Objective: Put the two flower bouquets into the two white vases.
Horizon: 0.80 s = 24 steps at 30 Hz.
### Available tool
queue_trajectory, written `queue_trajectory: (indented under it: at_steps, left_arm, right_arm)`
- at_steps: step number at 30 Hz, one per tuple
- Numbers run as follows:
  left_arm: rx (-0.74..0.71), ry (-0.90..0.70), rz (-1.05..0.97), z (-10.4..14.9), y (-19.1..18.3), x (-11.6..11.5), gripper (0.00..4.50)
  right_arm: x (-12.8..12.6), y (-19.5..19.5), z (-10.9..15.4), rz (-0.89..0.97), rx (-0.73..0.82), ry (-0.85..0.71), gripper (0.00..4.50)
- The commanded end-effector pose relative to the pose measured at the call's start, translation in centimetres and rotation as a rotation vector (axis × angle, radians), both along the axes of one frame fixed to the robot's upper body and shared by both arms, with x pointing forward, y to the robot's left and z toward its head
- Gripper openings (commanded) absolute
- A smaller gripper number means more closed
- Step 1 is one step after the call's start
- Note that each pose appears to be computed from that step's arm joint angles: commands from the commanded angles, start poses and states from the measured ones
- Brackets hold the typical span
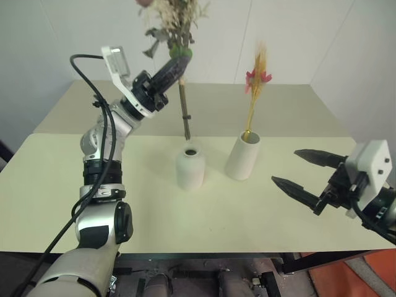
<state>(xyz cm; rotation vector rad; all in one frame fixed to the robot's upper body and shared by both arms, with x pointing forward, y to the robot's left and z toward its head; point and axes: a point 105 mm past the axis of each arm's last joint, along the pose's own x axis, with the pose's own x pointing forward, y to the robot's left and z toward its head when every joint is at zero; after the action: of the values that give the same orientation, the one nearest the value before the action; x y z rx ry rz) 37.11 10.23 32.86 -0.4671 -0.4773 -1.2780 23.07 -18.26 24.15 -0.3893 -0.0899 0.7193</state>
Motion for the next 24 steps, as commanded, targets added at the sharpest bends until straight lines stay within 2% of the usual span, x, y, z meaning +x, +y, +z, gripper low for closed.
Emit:
queue_trajectory:
  at_steps: [1, 10, 17, 24]
  left_arm:
    - [0.017, -0.026, -0.008, -0.3, -0.3, 0.0, 0.14]
    - [0.003, 0.014, -0.027, -1.9, -1.1, 0.6, 0.14]
    - [0.162, -0.076, -0.018, -4.6, -2.2, 0.0, 0.14]
    - [0.177, -0.104, -0.032, -5.0, -1.5, -0.7, 0.14]
  right_arm:
    - [-0.6, 0.0, 1.2, -0.015, -0.022, -0.078, 4.50]
    - [-0.8, -0.2, 1.1, -0.026, -0.012, -0.075, 4.50]
    - [-0.7, -0.2, 1.1, -0.031, -0.009, -0.079, 4.50]
    - [-0.5, -0.2, 0.6, -0.032, -0.016, -0.076, 4.50]
